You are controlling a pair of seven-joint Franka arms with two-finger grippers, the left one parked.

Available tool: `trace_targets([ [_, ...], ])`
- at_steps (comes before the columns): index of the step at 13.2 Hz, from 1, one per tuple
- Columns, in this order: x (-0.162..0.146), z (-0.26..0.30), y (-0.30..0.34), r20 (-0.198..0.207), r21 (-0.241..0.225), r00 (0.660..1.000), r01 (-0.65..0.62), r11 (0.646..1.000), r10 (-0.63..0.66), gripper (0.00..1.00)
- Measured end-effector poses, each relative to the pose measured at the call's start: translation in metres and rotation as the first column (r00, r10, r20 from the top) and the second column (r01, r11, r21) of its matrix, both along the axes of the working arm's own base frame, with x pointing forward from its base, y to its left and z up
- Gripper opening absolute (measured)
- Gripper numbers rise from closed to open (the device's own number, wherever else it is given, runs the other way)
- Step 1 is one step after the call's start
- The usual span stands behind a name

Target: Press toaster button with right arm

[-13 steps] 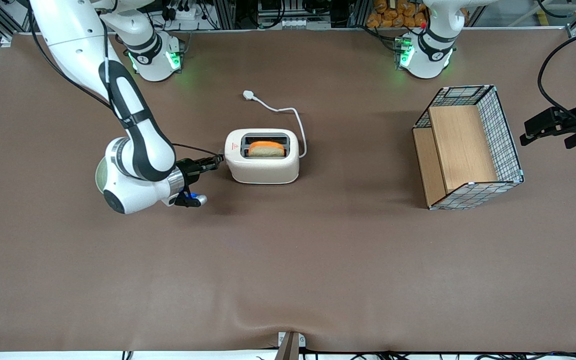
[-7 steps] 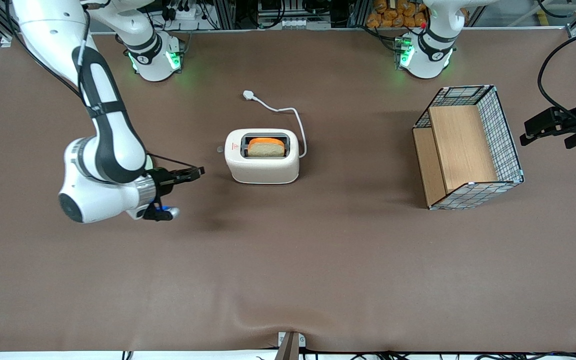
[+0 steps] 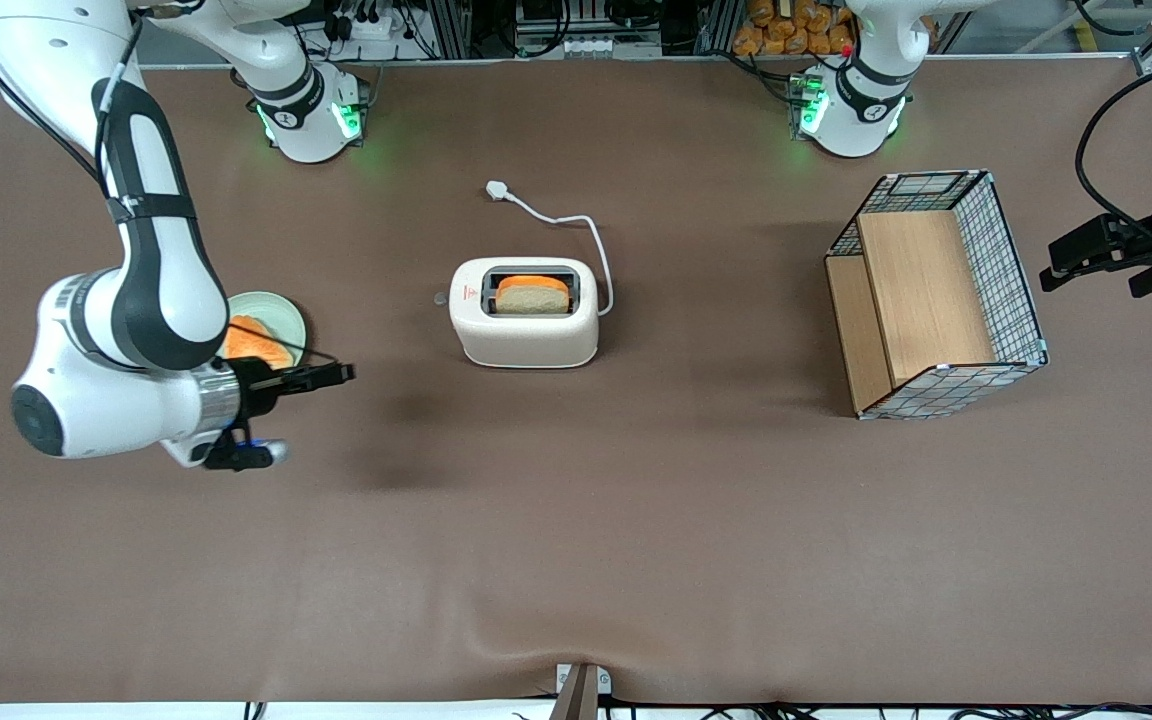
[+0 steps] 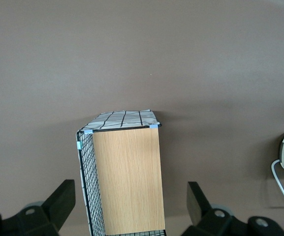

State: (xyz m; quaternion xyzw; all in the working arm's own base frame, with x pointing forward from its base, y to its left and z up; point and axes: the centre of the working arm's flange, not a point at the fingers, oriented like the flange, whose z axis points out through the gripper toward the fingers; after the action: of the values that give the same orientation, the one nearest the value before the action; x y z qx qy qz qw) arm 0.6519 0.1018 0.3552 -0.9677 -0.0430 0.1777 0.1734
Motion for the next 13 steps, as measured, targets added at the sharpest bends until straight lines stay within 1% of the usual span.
trace_targets([
  [2, 0.008, 0.027, -0.017, 0.094, -0.088, 0.993, -0.058, 0.994, 0.066, 1.00],
  [3, 0.010, 0.046, -0.030, 0.136, -0.132, 0.986, -0.076, 0.988, 0.094, 1.00],
  [4, 0.009, 0.069, -0.044, 0.173, -0.166, 0.978, -0.085, 0.982, 0.114, 1.00],
  [6, 0.001, 0.117, -0.079, 0.238, -0.207, 0.964, -0.072, 0.976, 0.122, 1.00],
  [7, -0.007, 0.146, -0.101, 0.266, -0.233, 0.956, -0.059, 0.971, 0.122, 1.00],
  [8, -0.016, 0.165, -0.113, 0.273, -0.248, 0.954, -0.050, 0.968, 0.120, 1.00],
  [9, -0.026, 0.181, -0.122, 0.268, -0.256, 0.957, -0.045, 0.966, 0.116, 1.00],
  [13, -0.063, 0.235, -0.139, 0.268, -0.258, 0.962, 0.028, 0.966, 0.044, 1.00],
])
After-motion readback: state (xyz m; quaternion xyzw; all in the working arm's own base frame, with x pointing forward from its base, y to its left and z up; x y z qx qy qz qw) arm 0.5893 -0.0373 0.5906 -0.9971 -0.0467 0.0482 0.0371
